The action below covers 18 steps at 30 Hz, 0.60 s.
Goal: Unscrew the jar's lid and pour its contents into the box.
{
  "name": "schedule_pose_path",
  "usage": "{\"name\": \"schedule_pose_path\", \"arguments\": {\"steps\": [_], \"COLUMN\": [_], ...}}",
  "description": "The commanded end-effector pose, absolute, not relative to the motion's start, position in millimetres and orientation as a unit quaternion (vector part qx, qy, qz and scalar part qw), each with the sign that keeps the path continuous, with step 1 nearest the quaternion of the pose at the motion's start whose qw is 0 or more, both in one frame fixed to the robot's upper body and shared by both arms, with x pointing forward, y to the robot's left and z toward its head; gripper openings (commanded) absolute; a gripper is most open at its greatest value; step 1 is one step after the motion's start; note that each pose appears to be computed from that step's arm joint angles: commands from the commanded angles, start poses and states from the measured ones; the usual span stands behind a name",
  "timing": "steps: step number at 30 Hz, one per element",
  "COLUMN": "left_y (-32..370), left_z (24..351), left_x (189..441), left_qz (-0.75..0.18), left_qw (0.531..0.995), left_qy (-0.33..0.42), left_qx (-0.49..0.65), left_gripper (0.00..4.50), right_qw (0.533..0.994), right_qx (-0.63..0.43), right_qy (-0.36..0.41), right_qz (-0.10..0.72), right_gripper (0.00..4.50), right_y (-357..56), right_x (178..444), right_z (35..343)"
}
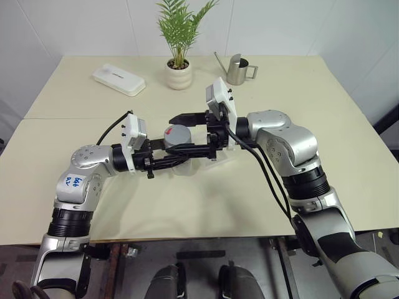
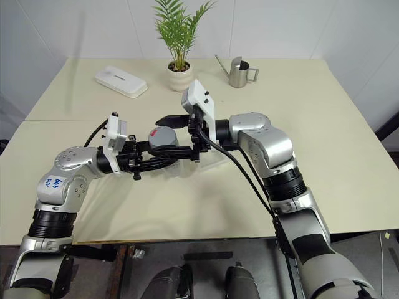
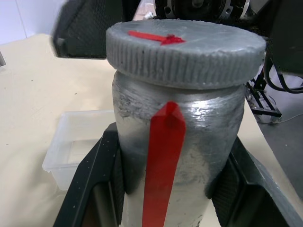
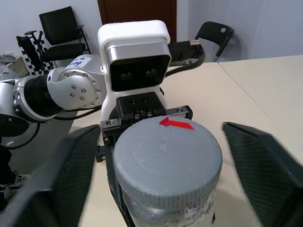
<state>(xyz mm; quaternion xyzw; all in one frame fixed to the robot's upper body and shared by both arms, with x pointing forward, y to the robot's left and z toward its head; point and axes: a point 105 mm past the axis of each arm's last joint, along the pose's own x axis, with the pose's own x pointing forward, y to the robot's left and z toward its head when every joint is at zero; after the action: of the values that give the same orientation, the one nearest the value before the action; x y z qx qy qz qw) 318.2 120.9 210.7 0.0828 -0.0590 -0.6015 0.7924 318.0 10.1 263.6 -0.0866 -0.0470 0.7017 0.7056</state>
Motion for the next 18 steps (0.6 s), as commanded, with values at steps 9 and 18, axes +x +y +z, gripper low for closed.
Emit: {"name": "schedule_pose_path", "arguments": {"steps": [9, 18], "left_y": [120, 121], "left_z": [217, 215], "left_x": [311, 309], "left_qz": [-0.607, -0.605], "left_qw": [0.785, 0.787], "left_qy": [-0.076, -0.075], "left_qx": [0.1, 0.093], "left_gripper": [1.9, 1.9], "right_qw": [0.677, 0.831], "right_qx": [0.085, 0.038], "right_qy": [-0.111, -0.139], "right_qz": [0.723, 0.537], "right_gripper": [2.56, 2.56], "right_y": [-6, -89], "right_x": [297, 339], "right_z": [320, 299]}}
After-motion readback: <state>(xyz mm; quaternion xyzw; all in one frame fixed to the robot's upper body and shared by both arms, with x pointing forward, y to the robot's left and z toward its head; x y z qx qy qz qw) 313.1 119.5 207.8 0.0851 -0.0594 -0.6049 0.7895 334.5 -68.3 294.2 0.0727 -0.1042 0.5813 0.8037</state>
